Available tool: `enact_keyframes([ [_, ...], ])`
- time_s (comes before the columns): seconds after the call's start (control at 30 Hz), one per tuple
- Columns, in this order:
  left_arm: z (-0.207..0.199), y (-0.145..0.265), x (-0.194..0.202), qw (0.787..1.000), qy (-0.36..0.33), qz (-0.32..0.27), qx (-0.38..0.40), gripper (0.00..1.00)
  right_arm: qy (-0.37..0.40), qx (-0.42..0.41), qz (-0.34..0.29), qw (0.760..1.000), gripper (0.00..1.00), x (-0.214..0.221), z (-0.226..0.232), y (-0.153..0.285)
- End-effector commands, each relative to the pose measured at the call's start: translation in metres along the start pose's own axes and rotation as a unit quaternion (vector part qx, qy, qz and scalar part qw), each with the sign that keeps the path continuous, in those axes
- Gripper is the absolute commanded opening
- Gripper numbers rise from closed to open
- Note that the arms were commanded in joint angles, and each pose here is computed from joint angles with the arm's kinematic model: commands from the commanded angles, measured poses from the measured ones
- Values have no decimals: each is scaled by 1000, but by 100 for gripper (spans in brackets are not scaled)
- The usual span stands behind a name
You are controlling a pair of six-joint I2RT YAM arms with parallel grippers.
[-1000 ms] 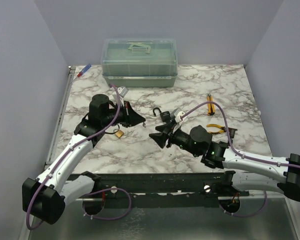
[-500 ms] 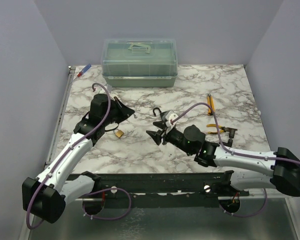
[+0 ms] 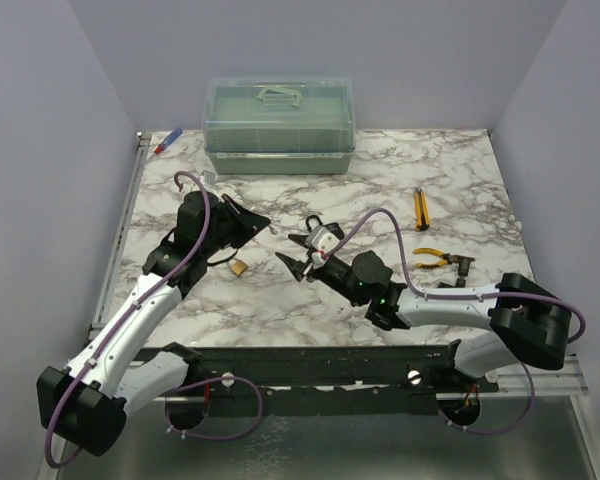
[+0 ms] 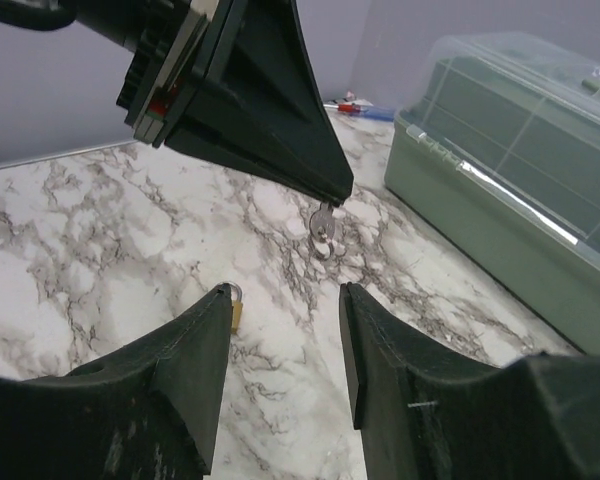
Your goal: Unlock with the key
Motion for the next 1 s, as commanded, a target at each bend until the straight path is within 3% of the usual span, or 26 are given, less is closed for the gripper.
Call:
enact_keyframes([
  [0.0,-8,6,3,1000,11,1,8,0,15,-6,-59,998,51,-33,2,-12],
  [0.3,-14,5,14,999,29,19,15,0,27,7,-57,998,42,-33,-2,-17],
  [0.97,-24,10,21,999,27,21,28,0,38,39,-34,998,33,-21,-12,-23],
])
Point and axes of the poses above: each gripper's point midway between its finger pads, its own y axis back along the fingers, its own z axis along the line the jaws close on, x = y × z, the point moved 1 cm from there along y, back along the fingers, and after that the axes turned 9 degrees about -y, right-handed, at the moved point
